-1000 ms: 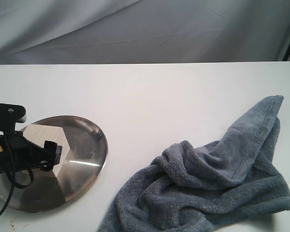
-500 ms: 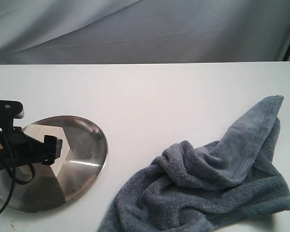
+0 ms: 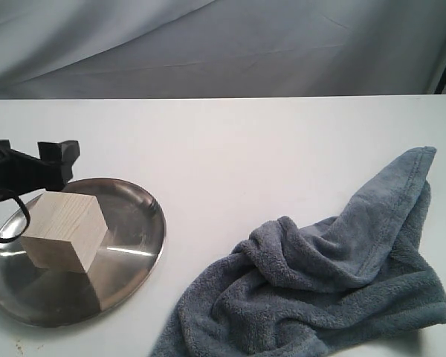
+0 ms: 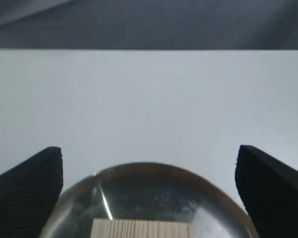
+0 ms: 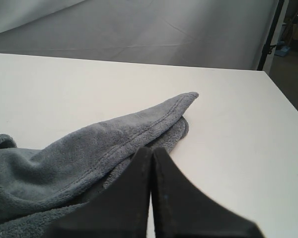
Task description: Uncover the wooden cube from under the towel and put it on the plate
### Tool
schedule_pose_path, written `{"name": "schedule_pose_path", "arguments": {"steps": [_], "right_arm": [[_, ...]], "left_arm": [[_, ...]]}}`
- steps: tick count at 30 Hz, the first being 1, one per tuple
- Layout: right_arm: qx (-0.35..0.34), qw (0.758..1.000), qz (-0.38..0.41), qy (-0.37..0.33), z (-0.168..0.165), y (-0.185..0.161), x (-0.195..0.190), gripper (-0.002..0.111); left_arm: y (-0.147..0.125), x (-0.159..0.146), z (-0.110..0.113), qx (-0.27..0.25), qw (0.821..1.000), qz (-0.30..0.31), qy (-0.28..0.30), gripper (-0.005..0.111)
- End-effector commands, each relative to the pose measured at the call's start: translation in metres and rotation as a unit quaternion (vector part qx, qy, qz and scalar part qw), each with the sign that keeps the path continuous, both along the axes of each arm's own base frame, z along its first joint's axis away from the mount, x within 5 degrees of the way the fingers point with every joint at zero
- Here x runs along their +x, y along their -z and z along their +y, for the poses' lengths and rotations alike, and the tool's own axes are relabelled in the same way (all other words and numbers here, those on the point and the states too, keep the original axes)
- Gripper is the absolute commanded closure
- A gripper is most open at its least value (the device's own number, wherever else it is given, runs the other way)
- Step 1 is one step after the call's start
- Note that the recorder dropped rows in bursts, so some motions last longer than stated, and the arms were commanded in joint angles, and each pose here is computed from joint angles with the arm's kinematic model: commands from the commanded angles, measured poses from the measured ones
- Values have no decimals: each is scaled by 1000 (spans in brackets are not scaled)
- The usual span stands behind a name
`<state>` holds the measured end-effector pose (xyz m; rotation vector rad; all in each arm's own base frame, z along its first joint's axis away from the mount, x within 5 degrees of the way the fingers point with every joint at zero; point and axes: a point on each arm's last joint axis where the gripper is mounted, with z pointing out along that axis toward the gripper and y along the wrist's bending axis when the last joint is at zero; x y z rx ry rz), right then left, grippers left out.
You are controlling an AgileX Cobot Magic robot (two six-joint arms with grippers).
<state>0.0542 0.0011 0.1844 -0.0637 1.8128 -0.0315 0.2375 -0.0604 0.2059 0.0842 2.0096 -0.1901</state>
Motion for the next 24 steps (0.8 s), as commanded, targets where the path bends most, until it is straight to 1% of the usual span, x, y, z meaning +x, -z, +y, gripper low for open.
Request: {"name": "schedule_pose_path", "arguments": {"steps": [1, 5, 7, 8, 10, 12, 16, 17, 18, 19, 20, 22, 23, 24], "right_arm": [[1, 1000, -5, -2, 0, 0, 0, 108], [1, 1000, -5, -2, 0, 0, 0, 108], [1, 1000, -5, -2, 0, 0, 0, 108], [1, 1000, -5, -2, 0, 0, 0, 108], [1, 1000, -5, -2, 0, 0, 0, 108], [1, 1000, -5, -2, 0, 0, 0, 108], [1, 1000, -5, -2, 0, 0, 0, 108], [1, 1000, -5, -2, 0, 0, 0, 108], [1, 1000, -5, -2, 0, 0, 0, 108], [1, 1000, -5, -2, 0, 0, 0, 108], [1, 1000, -5, -2, 0, 0, 0, 108], [1, 1000, -5, -2, 0, 0, 0, 108], [1, 1000, -5, -2, 0, 0, 0, 108], [1, 1000, -5, -2, 0, 0, 0, 108]], "left_arm": [[-26, -8, 3, 16, 998, -63, 10, 18], [-37, -14, 10, -49, 996, -65, -45, 24], [-37, -15, 18, -65, 994, -54, -73, 32], [-36, -15, 23, -67, 993, -46, -87, 37], [-31, -15, 34, -55, 993, -18, -104, 49], [-24, -17, 47, -29, 993, 20, -109, 63], [-16, -22, 75, 61, 991, 67, -103, 86], [-16, -23, 79, 65, 989, 70, -109, 91], [-19, -26, 88, 64, 987, 70, -126, 101], [-20, -28, 88, 62, 987, 70, -127, 104], [-24, -32, 88, 76, 988, 66, -115, 107], [-35, -42, 84, 97, 990, 53, -91, 107], [-39, -46, 82, 96, 990, 45, -87, 107], [-46, -53, 75, 95, 992, 34, -71, 107]]}}
